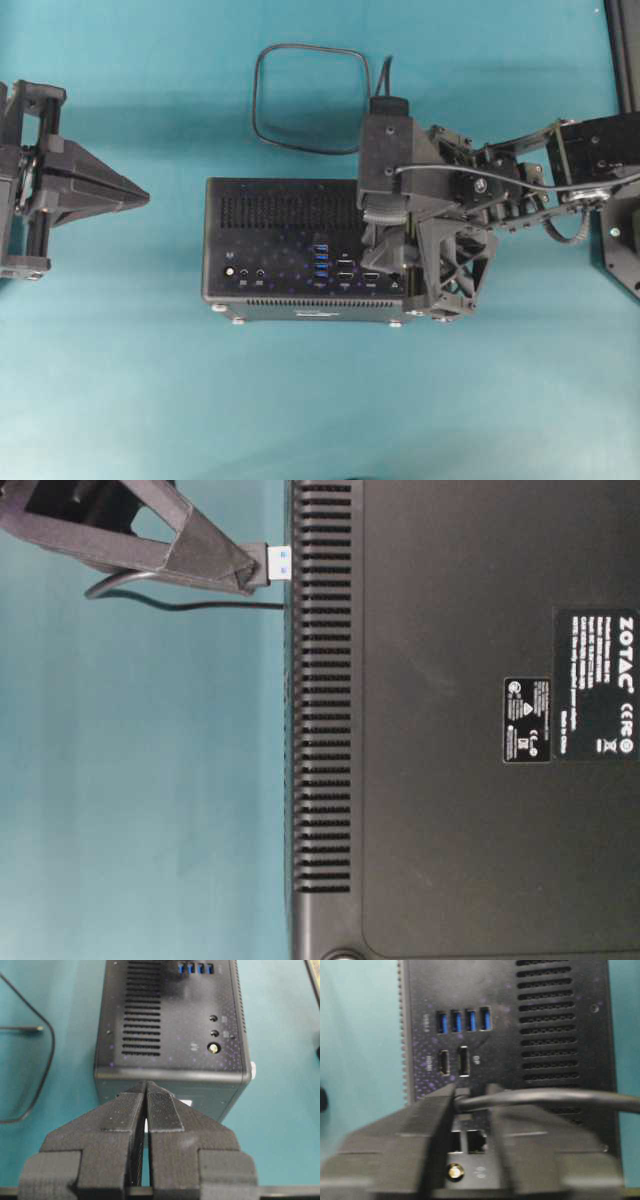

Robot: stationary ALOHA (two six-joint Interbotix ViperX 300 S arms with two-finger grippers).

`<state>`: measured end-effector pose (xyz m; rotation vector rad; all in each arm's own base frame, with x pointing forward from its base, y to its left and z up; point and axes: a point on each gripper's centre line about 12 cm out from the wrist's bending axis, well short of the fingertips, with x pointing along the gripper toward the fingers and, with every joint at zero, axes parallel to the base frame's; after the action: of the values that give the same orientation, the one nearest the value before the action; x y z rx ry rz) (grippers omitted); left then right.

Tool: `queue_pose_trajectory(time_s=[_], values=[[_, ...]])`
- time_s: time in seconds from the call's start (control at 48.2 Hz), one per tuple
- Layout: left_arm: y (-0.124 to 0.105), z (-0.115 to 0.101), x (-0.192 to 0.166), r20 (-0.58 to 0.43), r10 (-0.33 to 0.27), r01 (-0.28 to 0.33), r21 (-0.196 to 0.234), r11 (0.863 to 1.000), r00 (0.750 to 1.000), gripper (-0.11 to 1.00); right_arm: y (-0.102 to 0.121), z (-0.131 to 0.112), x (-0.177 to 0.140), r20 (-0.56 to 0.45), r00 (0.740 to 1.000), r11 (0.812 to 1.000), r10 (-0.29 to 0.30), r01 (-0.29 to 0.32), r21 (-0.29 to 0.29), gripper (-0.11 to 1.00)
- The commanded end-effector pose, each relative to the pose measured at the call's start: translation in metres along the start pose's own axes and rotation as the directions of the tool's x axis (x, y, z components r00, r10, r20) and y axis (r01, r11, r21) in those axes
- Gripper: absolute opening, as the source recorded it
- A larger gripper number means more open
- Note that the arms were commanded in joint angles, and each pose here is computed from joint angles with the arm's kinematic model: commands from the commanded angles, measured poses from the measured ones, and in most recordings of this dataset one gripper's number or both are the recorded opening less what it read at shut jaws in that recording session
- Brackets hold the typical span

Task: Insert the USB into the PC box with both arms.
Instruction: 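Grasp the USB plug with the right gripper and pull it out, then carry the held USB plug with the right gripper toward the blue USB ports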

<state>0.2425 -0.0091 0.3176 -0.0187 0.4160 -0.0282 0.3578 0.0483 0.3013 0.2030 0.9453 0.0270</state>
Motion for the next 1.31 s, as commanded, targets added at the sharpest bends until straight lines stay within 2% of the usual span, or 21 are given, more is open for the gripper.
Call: queue_pose_trajectory(time_s=[0.0,0.228,0.373,0.705,0.954,1.12,1.286], values=[[0.0,0.006,-0.002,0.023,0.001,-0.001,-0.001,1.0,1.0,0.0,0.001,0.011,-0.012,0.046,0.999,1.0,0.006,-0.005,-0.015,0.22],[0.0,0.007,-0.002,0.026,0.001,-0.001,-0.001,1.0,1.0,0.0,0.002,0.014,-0.015,0.047,0.999,1.0,0.007,-0.006,-0.016,0.11],[0.0,0.007,-0.002,0.026,0.001,-0.001,0.001,1.0,1.0,0.0,0.003,0.018,-0.02,0.049,0.999,1.0,0.004,-0.003,-0.018,0.1],[0.0,0.007,-0.002,0.029,0.0,0.0,-0.002,1.0,1.0,0.0,0.009,0.038,-0.033,0.109,0.994,0.997,-0.024,0.032,-0.075,0.1],[0.0,0.006,-0.002,0.028,0.0,0.0,-0.002,1.0,1.0,0.0,0.016,0.049,-0.018,0.112,0.991,0.987,-0.066,0.081,-0.137,0.1],[0.0,0.006,-0.002,0.029,0.0,0.0,-0.002,1.0,1.0,0.0,0.011,0.048,-0.008,0.074,0.991,0.979,-0.115,0.125,-0.163,0.1],[0.0,0.006,-0.002,0.028,0.0,0.0,-0.004,1.0,1.0,0.0,0.004,0.05,-0.006,0.082,0.984,0.968,-0.157,0.169,-0.185,0.1]])
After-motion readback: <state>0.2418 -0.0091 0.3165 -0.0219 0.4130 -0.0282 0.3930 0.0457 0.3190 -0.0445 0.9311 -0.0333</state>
